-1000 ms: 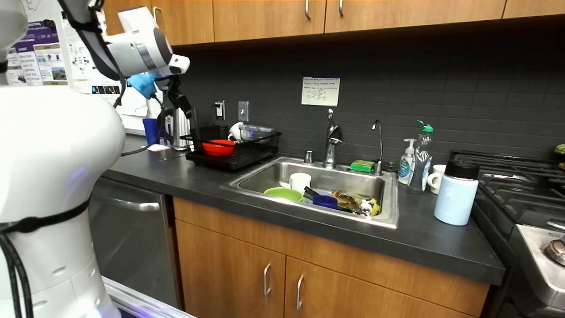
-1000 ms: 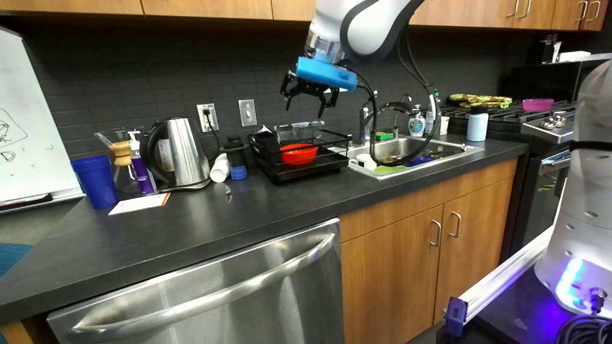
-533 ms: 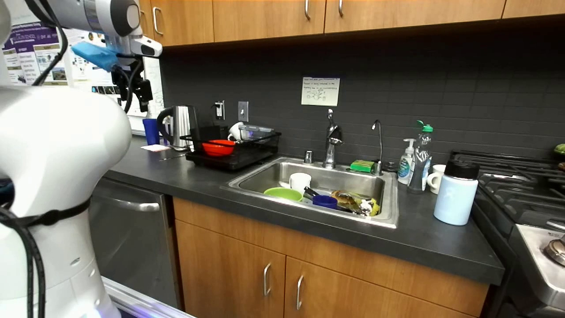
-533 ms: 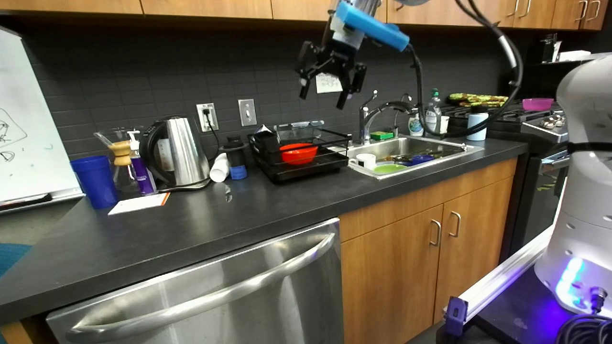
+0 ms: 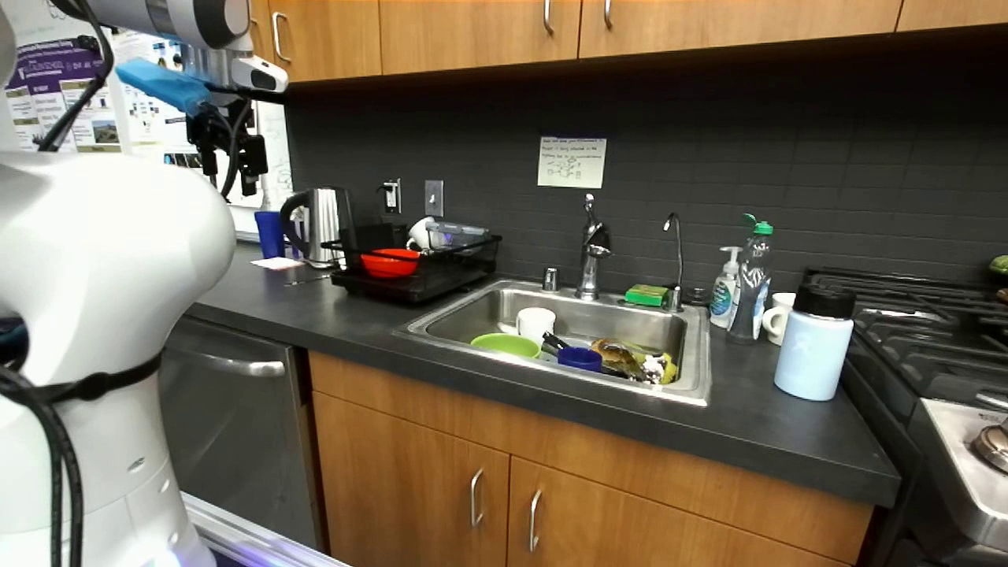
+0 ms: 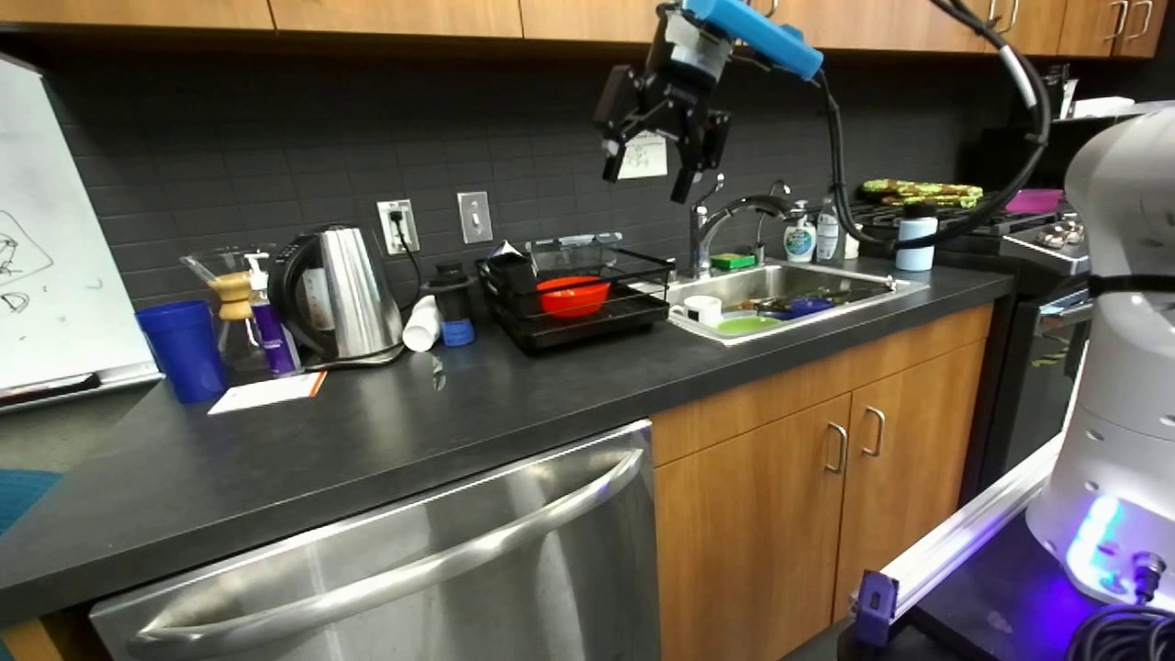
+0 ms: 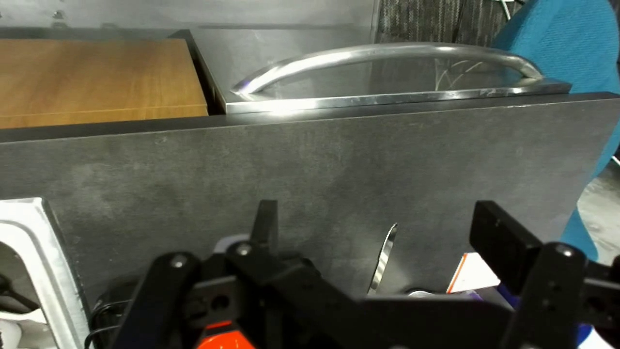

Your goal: Put the orange bowl in the black drying rack on the right, remove the orange bowl from the drying rack and put it on the counter again

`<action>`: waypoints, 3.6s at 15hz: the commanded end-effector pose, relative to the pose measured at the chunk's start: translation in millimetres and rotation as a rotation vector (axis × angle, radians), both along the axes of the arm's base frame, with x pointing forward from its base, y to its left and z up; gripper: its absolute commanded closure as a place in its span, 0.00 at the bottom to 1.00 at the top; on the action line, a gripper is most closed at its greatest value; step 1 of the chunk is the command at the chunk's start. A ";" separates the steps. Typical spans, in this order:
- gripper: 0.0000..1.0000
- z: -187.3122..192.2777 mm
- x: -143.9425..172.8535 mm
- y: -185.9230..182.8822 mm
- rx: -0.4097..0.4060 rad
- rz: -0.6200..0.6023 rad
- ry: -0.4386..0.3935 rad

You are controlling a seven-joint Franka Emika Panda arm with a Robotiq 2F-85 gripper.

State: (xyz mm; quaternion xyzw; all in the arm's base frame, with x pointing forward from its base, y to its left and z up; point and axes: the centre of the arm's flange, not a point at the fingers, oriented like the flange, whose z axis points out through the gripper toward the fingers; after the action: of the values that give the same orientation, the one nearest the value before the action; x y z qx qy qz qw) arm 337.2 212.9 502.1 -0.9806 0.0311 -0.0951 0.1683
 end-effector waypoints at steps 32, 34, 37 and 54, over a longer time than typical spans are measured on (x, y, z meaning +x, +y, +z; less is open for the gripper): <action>0.00 -5.0 53.1 15.3 -0.053 -0.240 -0.253; 0.00 -7.9 62.9 17.9 -0.057 -0.273 -0.290; 0.00 -12.9 80.7 20.1 -0.076 -0.331 -0.325; 0.00 -48.3 174.2 -11.0 -0.181 -0.626 -0.382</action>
State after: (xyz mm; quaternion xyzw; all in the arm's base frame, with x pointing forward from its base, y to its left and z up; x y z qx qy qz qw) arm 486.4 190.7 468.4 -0.9005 0.2800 -0.3284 0.0527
